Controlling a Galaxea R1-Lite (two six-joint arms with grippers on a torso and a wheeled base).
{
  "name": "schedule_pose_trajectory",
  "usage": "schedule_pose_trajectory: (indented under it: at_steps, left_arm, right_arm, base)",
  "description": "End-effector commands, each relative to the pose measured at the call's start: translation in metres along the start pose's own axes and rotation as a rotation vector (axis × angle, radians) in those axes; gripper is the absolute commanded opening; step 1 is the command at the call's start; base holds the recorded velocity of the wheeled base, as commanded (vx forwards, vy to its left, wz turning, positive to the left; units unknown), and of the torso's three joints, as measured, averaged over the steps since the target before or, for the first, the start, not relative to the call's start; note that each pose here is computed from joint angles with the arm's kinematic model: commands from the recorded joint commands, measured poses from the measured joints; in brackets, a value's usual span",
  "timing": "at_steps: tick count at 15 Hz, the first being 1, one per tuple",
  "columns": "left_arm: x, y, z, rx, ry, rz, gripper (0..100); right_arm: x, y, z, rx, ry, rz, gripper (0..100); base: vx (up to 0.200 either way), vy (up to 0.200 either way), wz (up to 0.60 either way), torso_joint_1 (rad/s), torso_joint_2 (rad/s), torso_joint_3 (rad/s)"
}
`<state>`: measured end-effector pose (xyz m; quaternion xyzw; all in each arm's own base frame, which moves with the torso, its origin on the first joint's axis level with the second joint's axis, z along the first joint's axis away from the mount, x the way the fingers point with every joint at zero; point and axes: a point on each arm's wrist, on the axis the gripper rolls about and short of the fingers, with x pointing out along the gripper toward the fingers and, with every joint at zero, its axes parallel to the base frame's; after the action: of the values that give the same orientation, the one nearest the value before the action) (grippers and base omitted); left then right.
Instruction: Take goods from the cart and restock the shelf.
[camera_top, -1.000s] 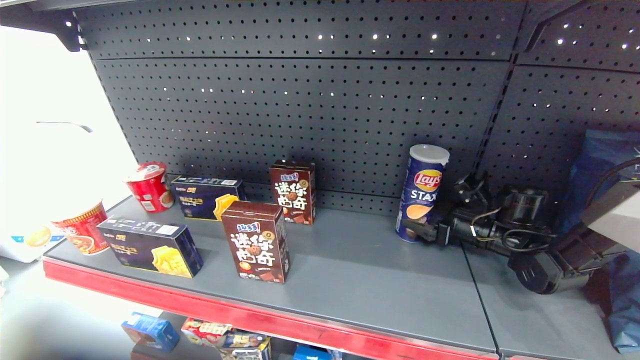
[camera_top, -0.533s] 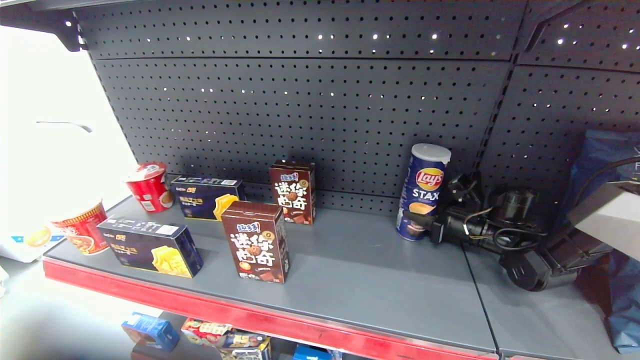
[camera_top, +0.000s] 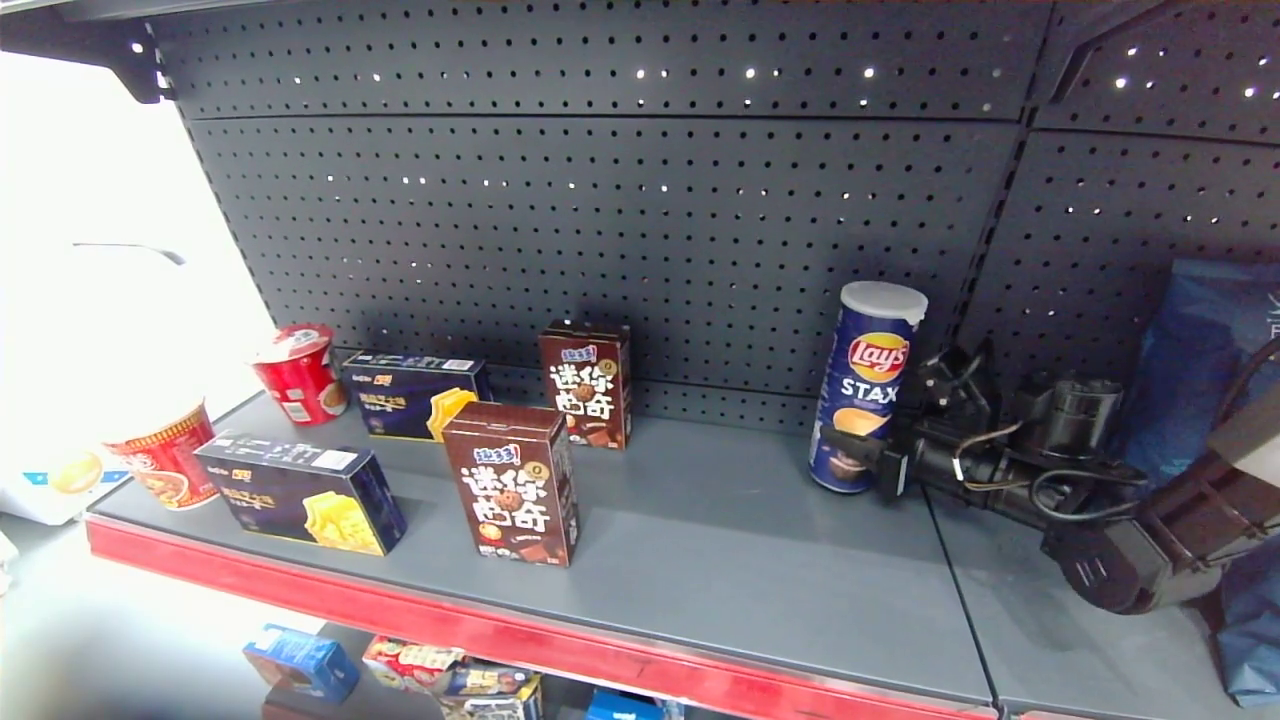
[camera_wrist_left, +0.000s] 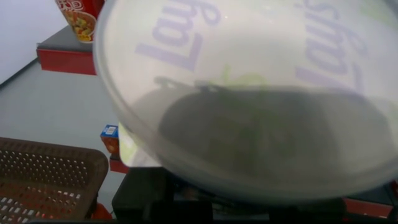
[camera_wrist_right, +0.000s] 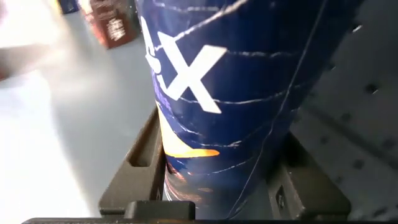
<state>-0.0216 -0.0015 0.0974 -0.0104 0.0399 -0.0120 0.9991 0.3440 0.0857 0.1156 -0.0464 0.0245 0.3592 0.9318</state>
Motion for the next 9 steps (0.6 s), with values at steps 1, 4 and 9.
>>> schedule_pose_trajectory:
  at_steps: [1, 4, 9]
  left_arm:
    - [-0.001, 0.0, -0.002, -0.001, -0.012, -0.002, 0]
    - [-0.002, 0.0, -0.006, -0.011, -0.018, -0.008, 0]
    - [-0.002, 0.0, -0.009, -0.013, -0.021, -0.01, 0]
  right_arm:
    - [-0.051, 0.036, 0.023, -0.004, -0.001, -0.023, 0]
    - [-0.101, 0.07, 0.034, -0.003, -0.012, -0.013, 0]
    - [-0.149, 0.101, 0.048, 0.035, 0.013, 0.024, 0]
  base:
    - [0.0, 0.0, 0.0, 0.0, 0.0, 0.0]
    - [0.0, 0.0, 0.0, 0.0, 0.0, 0.0]
    - [0.0, 0.0, 0.0, 0.0, 0.0, 0.0]
